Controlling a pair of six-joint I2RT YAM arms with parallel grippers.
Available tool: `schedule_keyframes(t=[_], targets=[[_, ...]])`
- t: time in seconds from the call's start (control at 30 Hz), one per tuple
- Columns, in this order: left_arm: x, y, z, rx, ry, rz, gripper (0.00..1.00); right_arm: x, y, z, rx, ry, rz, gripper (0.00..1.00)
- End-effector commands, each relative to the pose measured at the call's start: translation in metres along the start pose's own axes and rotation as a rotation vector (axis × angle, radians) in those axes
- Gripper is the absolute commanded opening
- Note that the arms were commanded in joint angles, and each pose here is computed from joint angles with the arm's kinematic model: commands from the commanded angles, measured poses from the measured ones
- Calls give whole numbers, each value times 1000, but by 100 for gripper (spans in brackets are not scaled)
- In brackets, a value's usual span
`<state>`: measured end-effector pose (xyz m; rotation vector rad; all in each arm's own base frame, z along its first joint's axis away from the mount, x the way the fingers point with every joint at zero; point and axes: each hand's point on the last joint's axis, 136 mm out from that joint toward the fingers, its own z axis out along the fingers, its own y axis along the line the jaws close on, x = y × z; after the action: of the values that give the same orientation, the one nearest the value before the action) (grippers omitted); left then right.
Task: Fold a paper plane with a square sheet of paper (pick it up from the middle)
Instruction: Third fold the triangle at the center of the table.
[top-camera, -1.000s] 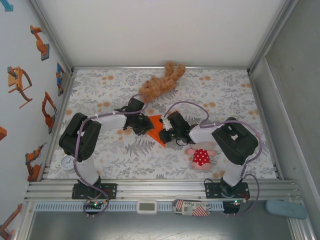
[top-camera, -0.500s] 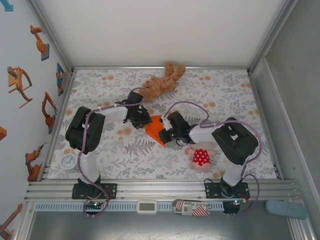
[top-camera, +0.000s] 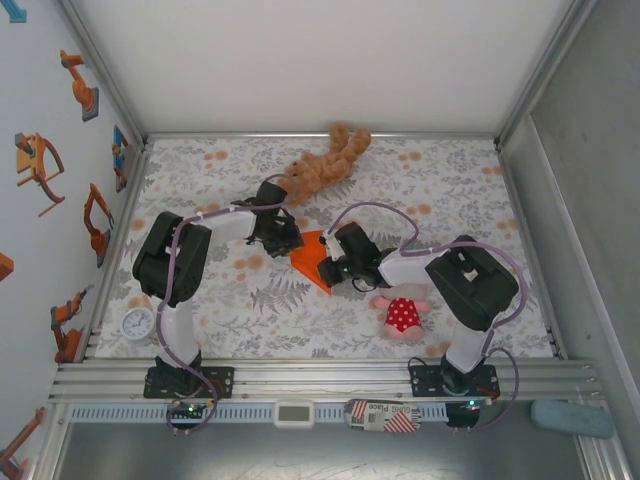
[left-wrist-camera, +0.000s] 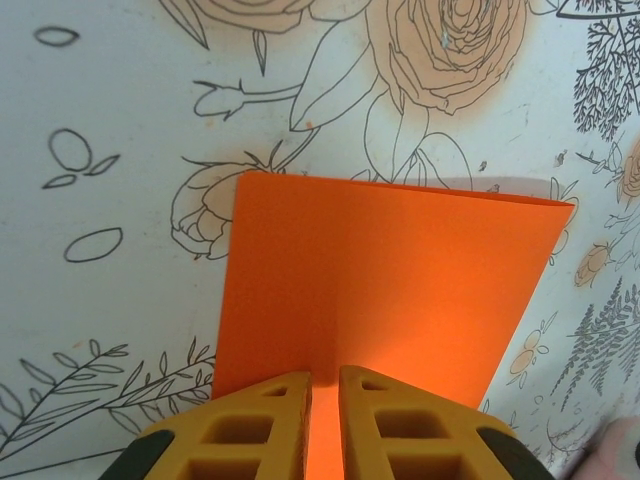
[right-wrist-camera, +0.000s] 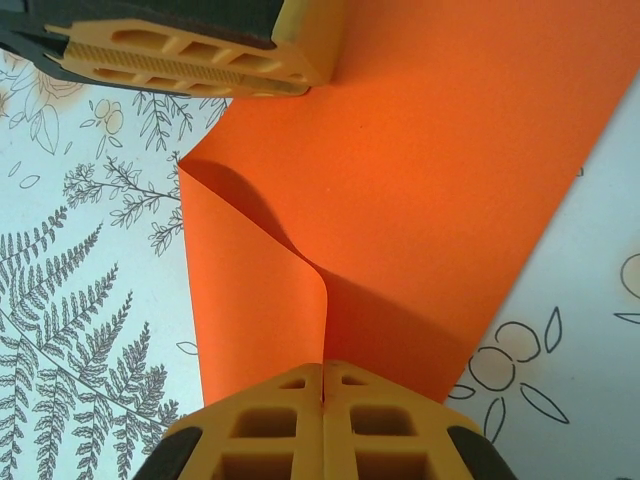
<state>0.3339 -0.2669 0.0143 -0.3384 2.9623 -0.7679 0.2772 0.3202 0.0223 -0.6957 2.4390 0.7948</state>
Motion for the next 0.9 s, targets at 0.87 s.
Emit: schedule_keyframes(t=[0.87], targets=[[-4, -20, -35, 21, -51, 49, 24, 3, -9, 5, 31, 18, 12, 0]])
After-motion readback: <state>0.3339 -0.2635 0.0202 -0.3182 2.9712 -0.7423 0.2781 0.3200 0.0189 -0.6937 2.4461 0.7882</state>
